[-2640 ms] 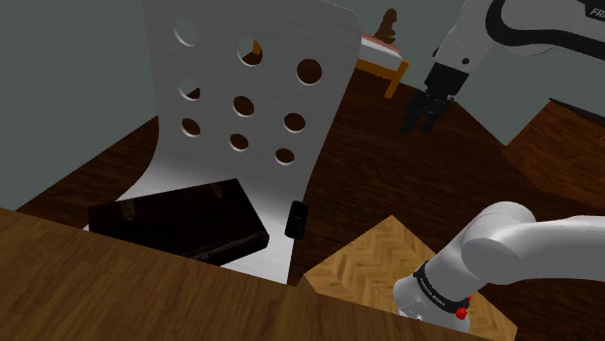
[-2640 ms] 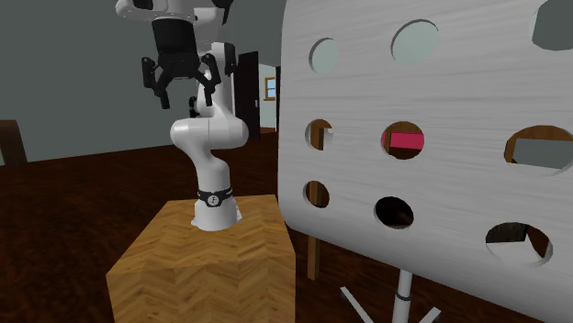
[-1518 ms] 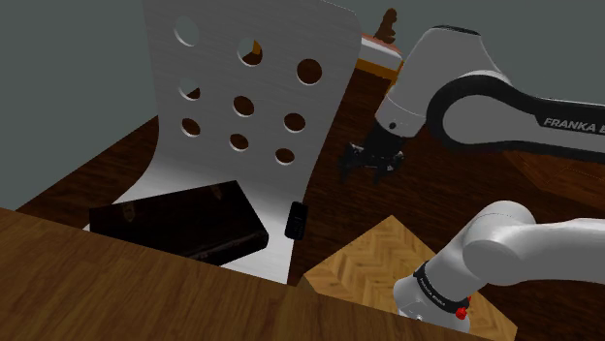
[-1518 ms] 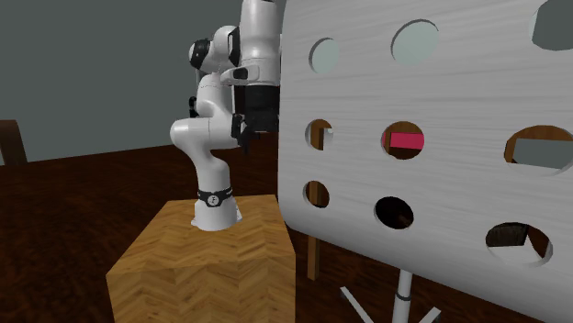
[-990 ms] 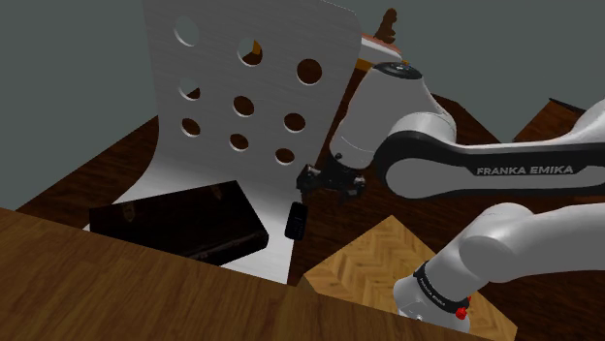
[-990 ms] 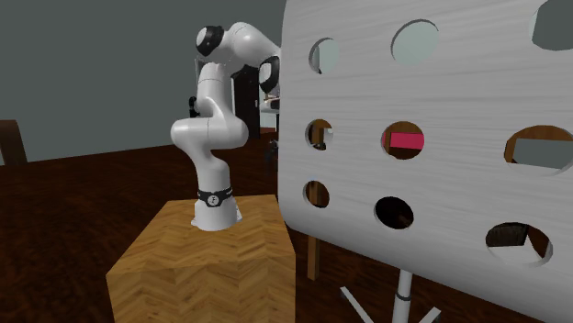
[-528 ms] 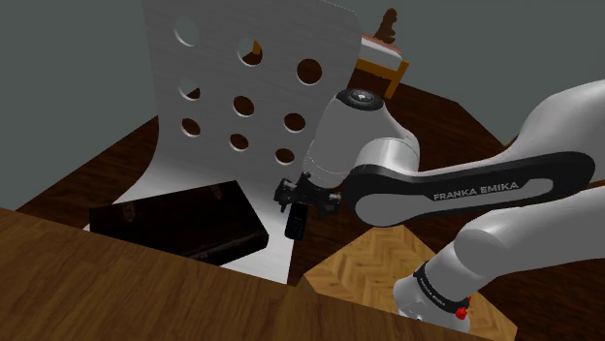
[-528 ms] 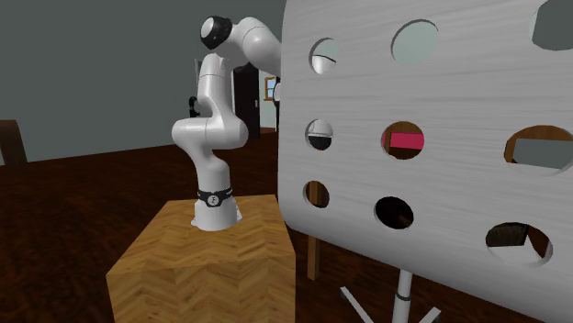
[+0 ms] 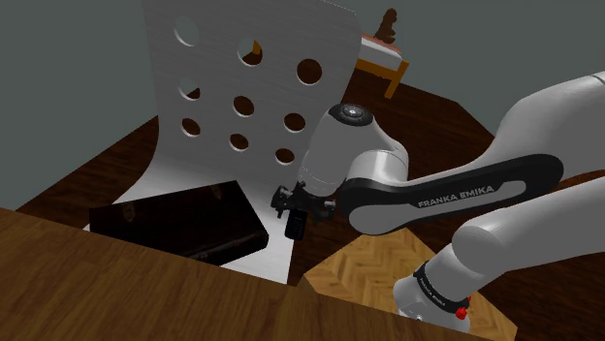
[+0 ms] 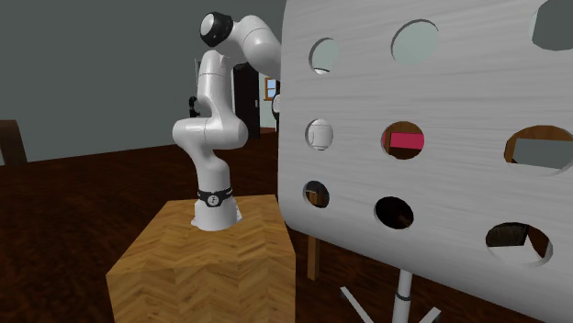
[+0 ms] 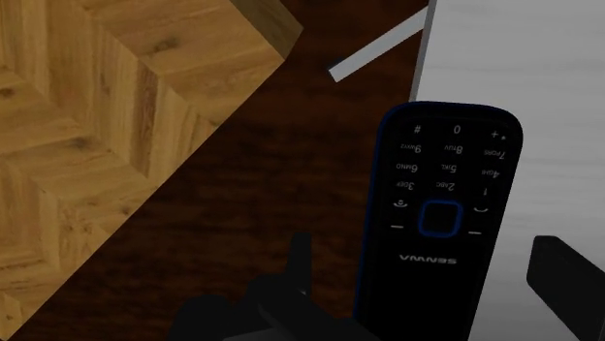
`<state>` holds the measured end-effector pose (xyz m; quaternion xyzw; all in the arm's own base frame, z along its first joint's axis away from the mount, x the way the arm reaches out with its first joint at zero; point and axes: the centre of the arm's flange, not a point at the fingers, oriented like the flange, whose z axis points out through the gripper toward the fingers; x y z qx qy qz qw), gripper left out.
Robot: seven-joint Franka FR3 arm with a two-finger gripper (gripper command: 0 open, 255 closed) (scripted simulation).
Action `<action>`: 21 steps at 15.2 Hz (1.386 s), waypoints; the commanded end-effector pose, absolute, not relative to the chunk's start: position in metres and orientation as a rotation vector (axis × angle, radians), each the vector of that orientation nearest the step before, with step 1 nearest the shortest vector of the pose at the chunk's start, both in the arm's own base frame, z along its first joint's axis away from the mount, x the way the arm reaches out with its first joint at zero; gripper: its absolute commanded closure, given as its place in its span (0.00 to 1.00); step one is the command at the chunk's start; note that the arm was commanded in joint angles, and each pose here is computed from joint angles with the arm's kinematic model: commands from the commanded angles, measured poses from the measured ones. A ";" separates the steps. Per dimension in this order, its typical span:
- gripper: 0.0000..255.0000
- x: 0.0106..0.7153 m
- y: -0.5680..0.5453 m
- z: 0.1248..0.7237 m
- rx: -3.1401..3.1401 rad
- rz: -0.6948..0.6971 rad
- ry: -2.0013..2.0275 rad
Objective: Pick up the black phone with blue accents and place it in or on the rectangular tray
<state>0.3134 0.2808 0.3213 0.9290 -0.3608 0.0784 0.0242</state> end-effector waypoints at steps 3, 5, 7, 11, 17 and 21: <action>0.00 0.313 0.281 0.321 2.875 0.243 -1.116; 1.00 0.313 0.281 0.321 2.875 0.243 -1.116; 1.00 0.314 0.280 0.321 2.875 0.243 -1.116; 1.00 0.313 0.282 0.320 2.875 0.243 -1.116; 1.00 0.313 0.281 0.337 2.875 0.243 -1.116; 1.00 0.313 0.281 0.358 2.875 0.243 -1.116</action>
